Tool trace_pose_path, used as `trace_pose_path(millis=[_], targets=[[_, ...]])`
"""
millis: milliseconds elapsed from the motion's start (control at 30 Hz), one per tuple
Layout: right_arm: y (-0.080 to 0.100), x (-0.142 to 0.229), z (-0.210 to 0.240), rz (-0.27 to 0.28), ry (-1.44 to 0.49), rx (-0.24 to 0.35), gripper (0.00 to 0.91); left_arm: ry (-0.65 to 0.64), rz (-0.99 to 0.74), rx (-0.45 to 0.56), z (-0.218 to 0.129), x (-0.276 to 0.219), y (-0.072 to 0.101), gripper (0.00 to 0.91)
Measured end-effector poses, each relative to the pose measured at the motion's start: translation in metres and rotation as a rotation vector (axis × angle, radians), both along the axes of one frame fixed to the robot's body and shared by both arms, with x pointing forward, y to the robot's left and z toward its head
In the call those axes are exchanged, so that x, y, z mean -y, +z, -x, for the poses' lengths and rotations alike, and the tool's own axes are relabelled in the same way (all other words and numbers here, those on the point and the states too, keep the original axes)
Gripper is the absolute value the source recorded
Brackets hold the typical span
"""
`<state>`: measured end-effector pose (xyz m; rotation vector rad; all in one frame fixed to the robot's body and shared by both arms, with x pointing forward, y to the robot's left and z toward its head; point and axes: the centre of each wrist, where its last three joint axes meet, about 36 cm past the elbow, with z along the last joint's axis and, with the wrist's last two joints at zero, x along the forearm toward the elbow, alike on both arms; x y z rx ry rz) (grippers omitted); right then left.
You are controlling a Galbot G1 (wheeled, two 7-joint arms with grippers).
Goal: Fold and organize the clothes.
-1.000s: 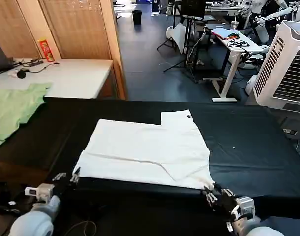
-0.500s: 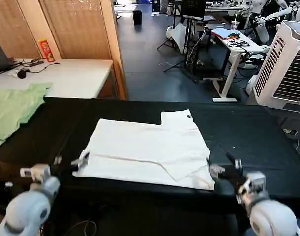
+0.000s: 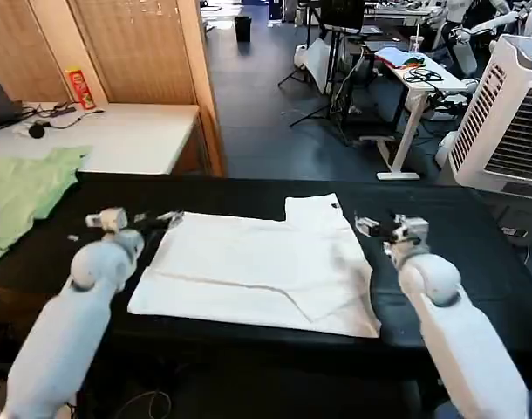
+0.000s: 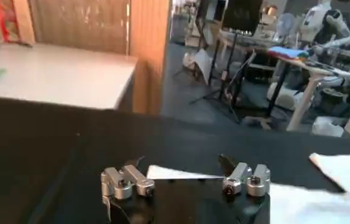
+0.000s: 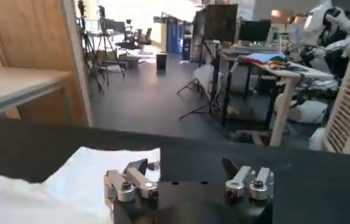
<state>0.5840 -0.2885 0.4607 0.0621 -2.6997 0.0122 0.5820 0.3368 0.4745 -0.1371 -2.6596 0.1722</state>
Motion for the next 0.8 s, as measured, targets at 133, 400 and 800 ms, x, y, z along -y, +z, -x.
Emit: trace_pose_path(millis=[133,400,800], targets=[[-0.004,-0.005,-0.017,-0.018,-0.004,-0.034,0.878,0.005,-0.001,-0.036,-0.021,0.000,-0.004,0.878],[-0.013,-0.019,-0.041,-0.028,-0.006,-0.070,0.878,0.003,-0.027,-0.073,-0.039,-0.001,-0.019,0.878],[-0.029,-0.034,-0.053,-0.046,-0.004,-0.113,0.800,0.014,-0.049,-0.118,-0.051,-0.005,-0.044,0.507]])
